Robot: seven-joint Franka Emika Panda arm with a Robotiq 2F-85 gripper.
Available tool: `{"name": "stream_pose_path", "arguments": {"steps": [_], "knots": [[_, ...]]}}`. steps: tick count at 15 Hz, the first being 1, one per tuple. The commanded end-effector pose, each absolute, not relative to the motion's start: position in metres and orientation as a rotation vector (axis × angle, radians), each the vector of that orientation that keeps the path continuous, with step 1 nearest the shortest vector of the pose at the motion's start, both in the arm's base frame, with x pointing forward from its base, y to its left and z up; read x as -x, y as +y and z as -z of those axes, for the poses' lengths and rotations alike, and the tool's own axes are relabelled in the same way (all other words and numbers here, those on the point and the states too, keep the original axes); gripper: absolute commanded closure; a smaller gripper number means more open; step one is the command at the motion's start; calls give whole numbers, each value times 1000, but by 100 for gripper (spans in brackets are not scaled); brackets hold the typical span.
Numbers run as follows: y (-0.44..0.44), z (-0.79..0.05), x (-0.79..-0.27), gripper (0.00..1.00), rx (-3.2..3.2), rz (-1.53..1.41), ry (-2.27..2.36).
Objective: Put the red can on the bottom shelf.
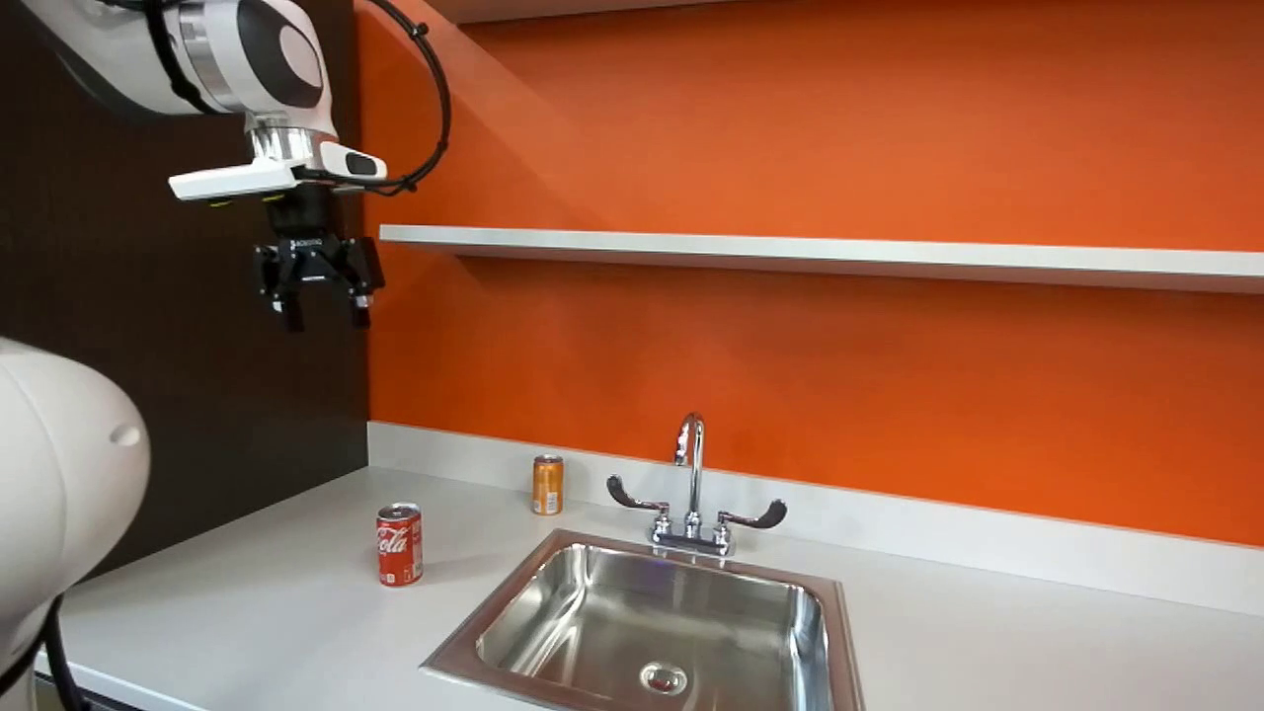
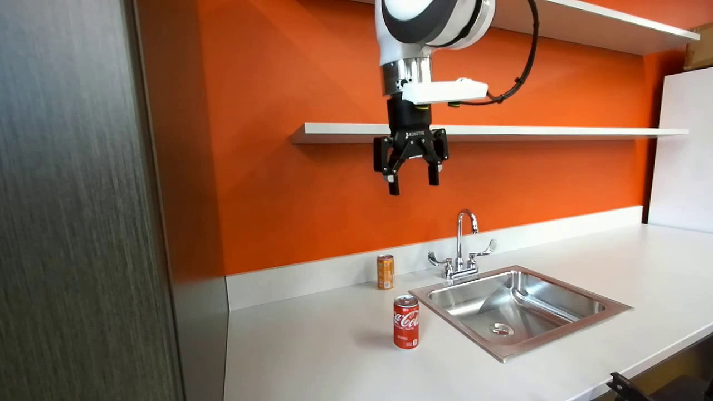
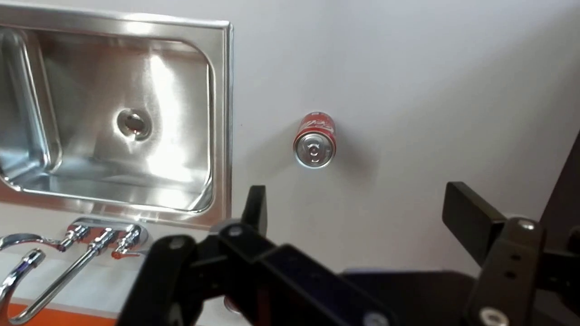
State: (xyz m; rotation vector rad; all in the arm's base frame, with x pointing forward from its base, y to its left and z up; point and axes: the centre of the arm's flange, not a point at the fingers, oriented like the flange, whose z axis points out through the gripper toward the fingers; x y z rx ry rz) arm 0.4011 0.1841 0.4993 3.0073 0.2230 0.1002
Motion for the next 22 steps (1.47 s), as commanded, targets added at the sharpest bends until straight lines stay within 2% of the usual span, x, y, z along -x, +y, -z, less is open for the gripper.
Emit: {"name": "stream_pose_path", "arguments": {"steps": [1,4,13,22], "knots": [[192,-482,-366,0,-3028,-131,98],[193,-464,-360,0,-3028,-123,59],[173,-394,-386,0,-3062,-209,76],[143,-327,-370,0,-3074,-87,62]]}}
